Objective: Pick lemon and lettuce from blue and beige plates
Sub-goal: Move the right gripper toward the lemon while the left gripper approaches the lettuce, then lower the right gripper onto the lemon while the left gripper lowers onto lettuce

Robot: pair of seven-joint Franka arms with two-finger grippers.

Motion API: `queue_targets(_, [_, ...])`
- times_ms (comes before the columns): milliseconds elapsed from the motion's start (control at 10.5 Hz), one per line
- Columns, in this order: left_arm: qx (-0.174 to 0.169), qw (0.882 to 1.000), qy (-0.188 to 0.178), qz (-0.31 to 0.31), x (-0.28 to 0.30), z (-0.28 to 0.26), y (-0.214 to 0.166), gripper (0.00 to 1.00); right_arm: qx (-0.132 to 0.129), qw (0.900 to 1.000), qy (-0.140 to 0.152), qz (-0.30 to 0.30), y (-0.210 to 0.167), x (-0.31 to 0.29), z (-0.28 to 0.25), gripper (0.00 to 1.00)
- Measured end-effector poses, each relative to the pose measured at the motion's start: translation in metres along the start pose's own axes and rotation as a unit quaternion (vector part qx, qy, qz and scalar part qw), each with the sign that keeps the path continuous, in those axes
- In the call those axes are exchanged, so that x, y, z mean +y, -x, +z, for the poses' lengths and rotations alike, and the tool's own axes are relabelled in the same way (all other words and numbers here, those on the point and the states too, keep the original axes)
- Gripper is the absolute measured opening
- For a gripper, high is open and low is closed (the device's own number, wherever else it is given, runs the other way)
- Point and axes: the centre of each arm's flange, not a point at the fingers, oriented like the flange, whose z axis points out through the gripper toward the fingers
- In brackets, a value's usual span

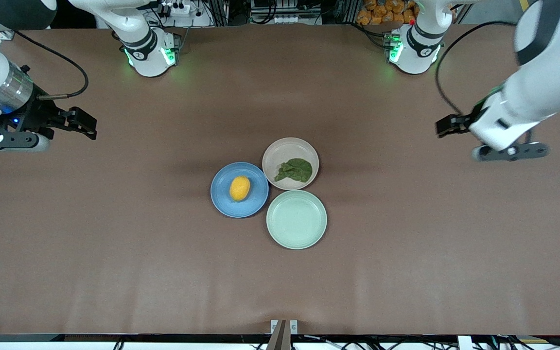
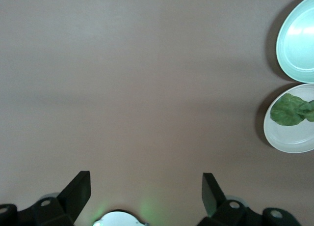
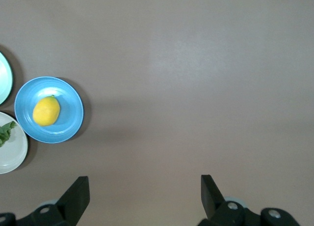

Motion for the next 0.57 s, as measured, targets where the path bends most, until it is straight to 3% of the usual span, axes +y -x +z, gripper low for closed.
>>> queue_targets(95, [-0.007, 1.000, -0.001, -0.010, 0.030, 0.028, -0.005, 1.00, 0.005, 1.000, -0.011, 0.008, -0.005, -0.012, 0.009, 1.00])
queue_targets(571, [-0.020, 0.992, 0.028, -0.119, 0.164, 0.171, -0.010, 1.00, -0.033, 0.995, -0.029, 0.085, -0.040, -0.118, 0.118, 1.00])
